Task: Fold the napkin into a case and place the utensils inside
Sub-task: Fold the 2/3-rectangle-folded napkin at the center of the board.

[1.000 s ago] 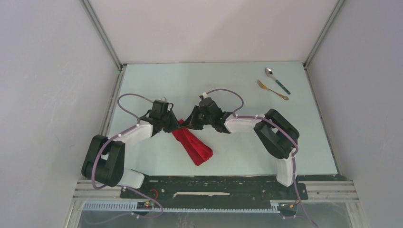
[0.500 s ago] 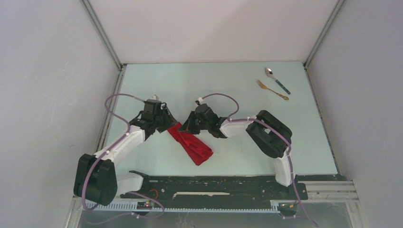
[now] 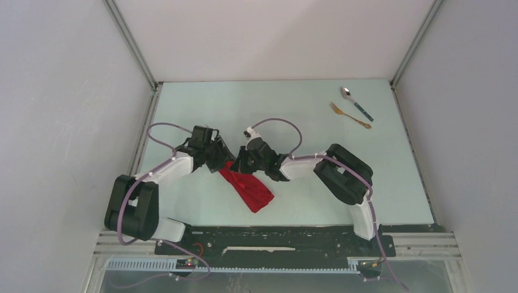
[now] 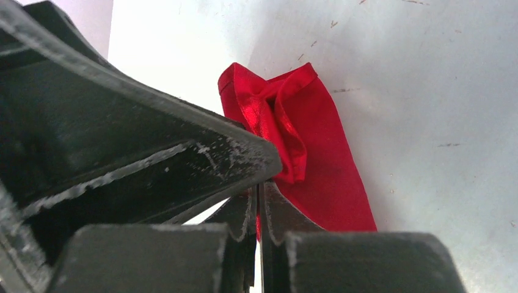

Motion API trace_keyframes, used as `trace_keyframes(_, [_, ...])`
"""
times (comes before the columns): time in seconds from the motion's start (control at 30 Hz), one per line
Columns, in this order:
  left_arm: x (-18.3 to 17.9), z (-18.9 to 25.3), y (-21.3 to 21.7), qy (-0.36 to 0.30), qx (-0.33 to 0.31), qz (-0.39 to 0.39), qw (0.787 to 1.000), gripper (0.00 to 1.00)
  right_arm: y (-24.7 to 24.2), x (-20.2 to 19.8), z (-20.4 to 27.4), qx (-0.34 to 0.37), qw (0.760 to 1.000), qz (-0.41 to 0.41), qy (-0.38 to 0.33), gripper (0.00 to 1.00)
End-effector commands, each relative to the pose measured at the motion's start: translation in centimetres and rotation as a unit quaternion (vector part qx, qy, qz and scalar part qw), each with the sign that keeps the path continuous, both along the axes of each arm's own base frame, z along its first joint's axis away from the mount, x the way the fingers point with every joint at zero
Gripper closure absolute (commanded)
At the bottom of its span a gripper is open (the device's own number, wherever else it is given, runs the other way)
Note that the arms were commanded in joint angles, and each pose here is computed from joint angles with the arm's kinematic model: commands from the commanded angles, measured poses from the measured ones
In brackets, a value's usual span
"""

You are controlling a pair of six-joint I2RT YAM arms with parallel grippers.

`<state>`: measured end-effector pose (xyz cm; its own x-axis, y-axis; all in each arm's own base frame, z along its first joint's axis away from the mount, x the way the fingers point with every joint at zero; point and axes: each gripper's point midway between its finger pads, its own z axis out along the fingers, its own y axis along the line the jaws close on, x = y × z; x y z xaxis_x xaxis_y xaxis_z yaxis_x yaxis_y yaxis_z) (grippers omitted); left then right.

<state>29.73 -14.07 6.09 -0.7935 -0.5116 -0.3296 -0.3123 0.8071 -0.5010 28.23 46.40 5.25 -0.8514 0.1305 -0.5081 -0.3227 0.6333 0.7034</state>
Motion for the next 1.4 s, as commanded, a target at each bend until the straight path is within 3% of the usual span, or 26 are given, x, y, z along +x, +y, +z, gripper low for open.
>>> trace_keyframes(0.0, [1.9, 1.3, -0.4, -0.012, -0.028, 0.018, 0.999, 0.4, 0.5, -0.1, -0.1, -0.02, 0.998, 0.018, -0.06, 1.0])
trace_keyframes(0.33, [1.2, 1.9, 0.8, -0.013, -0.052, 0.04, 0.998, 0.36, 0.6, 0.1, 1.1, -0.006, 0.996, 0.023, -0.089, 1.0])
trace_keyframes(0.53, [1.0, -0.1, -0.1, 0.042, -0.063, 0.031, 0.997, 0.5, 0.7, 0.2, 1.3, -0.006, 0.994, 0.029, -0.103, 1.0])
trace_keyframes(0.8, [0.8, -0.6, -0.8, 0.046, -0.067, 0.001, 0.997, 0.51, 0.8, 0.2, 1.5, -0.004, 0.993, 0.04, -0.114, 1.0])
trace_keyframes(1.17, [0.9, -0.8, -0.8, 0.04, -0.057, -0.024, 0.997, 0.82, 1.5, 0.0, 2.0, 0.01, 0.992, 0.059, -0.111, 0.98])
trace_keyframes(1.27, [0.9, -1.0, -0.5, 0.042, -0.044, -0.026, 0.998, 0.9, 1.6, -0.3, 2.3, 0.019, 0.992, 0.069, -0.1, 0.93])
trace_keyframes(1.37, [1.0, -1.3, -0.1, 0.042, -0.03, -0.028, 0.998, 0.97, 0.9, -0.7, 2.7, 0.012, 0.994, 0.07, -0.083, 0.77])
